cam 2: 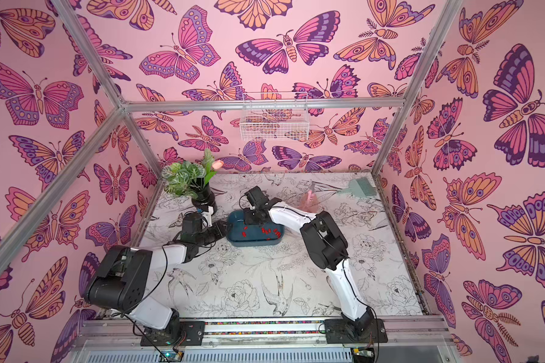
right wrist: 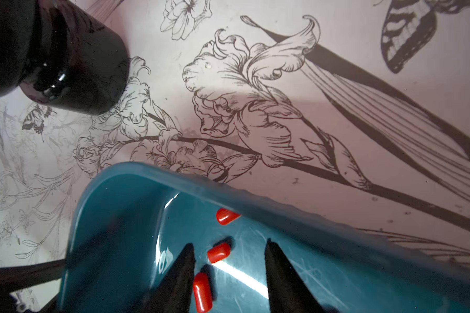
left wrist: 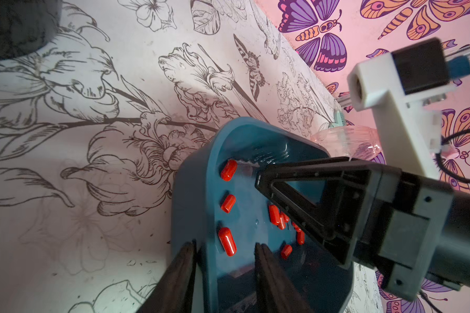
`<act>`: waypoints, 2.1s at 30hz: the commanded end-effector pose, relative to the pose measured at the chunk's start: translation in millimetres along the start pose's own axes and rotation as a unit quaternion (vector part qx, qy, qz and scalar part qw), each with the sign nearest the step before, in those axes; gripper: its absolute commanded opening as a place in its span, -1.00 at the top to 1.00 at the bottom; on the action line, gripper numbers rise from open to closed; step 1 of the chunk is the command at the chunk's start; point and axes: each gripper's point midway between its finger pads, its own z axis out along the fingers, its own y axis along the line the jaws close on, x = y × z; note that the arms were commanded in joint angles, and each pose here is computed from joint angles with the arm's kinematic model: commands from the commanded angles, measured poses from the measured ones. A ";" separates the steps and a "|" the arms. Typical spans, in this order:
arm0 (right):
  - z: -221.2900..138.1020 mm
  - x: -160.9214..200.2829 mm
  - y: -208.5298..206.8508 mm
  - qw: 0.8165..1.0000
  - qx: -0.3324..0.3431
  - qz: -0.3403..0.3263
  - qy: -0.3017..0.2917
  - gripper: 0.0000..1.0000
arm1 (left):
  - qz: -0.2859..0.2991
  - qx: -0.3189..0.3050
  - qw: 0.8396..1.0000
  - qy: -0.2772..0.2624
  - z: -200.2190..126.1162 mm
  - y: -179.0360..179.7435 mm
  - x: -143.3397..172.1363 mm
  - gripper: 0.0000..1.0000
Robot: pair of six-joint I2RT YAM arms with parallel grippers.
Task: Take the screw protection sleeves out of the storage box
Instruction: Pick up the screw protection sleeve from the storage box.
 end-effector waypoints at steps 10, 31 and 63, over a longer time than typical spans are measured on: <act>27.2 13.8 0.5 0.999 0.028 -0.007 0.029 0.00 | 0.010 0.009 1.000 0.009 3.8 -4.2 2.9 0.19; 44.5 25.9 -14.9 0.996 0.078 -0.020 0.039 0.28 | 0.009 0.010 1.000 0.011 4.5 -4.5 2.9 0.19; -63.6 -2.5 16.9 0.998 0.035 -0.045 -0.027 0.81 | 0.009 0.010 1.000 0.010 4.4 -4.5 2.8 0.19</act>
